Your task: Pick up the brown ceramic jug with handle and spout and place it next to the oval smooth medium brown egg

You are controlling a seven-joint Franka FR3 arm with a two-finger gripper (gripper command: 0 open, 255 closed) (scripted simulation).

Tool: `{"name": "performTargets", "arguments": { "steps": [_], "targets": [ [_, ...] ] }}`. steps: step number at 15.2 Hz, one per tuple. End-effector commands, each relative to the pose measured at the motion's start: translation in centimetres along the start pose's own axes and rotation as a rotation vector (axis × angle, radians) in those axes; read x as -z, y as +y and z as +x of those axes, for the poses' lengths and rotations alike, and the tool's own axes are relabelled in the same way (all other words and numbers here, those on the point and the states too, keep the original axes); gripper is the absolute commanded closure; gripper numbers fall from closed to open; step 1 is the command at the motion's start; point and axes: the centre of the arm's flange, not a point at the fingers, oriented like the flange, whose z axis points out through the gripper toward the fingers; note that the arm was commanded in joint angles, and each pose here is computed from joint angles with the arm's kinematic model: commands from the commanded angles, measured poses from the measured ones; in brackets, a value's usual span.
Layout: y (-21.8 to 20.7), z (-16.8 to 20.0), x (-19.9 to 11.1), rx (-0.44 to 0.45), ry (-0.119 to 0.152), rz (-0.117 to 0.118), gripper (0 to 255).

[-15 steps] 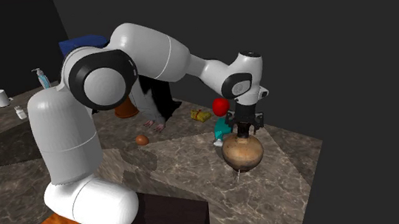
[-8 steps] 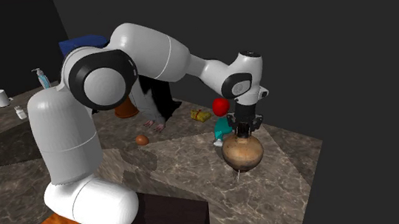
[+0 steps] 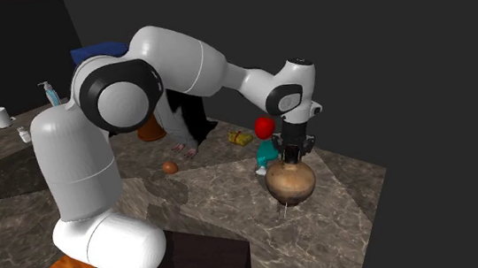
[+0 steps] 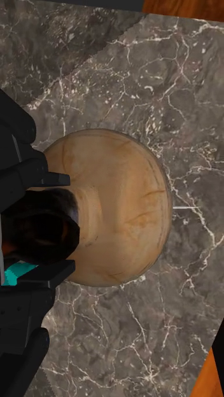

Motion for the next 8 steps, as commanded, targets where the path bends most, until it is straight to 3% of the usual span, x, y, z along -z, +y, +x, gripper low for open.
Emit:
{"name": "performTargets", "arguments": {
  "steps": [1, 8],
  "targets": [
    [-0.1, 0.2, 1.2, 0.000, 0.003, -0.002, 255],
    [-0.2, 0.4, 4.9, 0.000, 0.003, -0.002, 255]
  ]
}}
